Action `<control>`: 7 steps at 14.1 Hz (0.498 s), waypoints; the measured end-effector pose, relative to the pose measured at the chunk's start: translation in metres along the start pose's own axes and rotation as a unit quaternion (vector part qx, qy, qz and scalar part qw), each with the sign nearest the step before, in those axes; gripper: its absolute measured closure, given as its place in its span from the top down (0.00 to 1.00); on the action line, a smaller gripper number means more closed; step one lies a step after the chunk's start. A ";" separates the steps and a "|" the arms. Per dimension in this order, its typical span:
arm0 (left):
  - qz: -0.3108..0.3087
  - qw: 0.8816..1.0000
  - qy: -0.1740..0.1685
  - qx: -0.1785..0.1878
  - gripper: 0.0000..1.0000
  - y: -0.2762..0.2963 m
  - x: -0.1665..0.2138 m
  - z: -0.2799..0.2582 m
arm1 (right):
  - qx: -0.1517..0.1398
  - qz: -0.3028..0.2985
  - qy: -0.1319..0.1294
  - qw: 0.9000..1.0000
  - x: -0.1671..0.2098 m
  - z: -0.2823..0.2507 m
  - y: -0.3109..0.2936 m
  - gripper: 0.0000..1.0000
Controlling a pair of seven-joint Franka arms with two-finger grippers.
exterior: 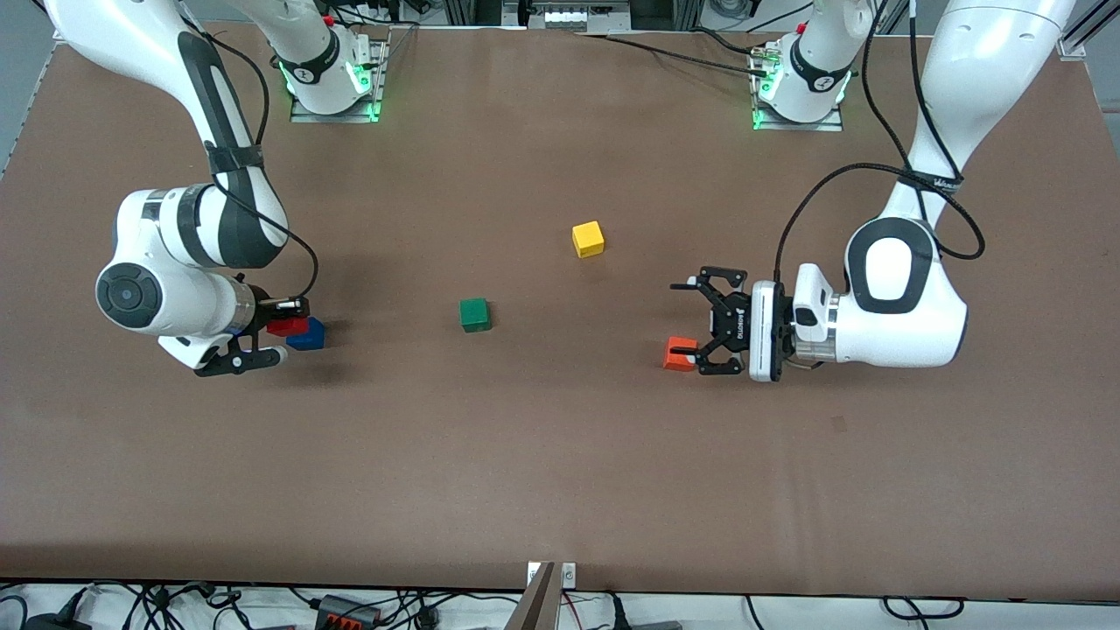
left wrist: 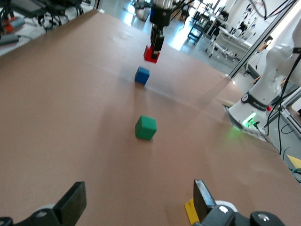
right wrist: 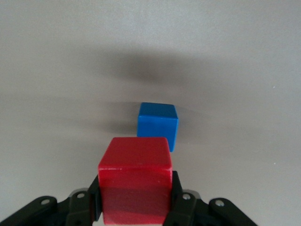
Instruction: Pass red block to right arm, stack on blue
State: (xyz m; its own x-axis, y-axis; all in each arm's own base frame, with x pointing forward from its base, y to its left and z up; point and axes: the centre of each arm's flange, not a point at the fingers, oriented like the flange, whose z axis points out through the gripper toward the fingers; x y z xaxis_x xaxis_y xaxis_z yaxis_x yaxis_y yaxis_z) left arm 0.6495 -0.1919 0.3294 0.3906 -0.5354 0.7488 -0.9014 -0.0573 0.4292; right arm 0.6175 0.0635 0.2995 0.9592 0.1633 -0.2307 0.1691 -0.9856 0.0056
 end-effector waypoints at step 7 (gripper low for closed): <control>-0.014 0.997 -0.069 0.027 1.00 -0.013 -0.030 -0.029 | -0.015 0.000 0.012 1.000 -0.008 0.032 0.005 0.56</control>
State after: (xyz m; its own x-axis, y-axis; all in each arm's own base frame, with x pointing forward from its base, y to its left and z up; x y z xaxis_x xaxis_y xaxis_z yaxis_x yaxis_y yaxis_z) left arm 0.6549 -0.1508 0.3157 0.3900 -0.6439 0.6583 -0.9005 -0.1175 0.4187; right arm 0.6038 0.0564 0.2699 0.9641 0.1651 -0.2081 0.1760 -0.9838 0.0349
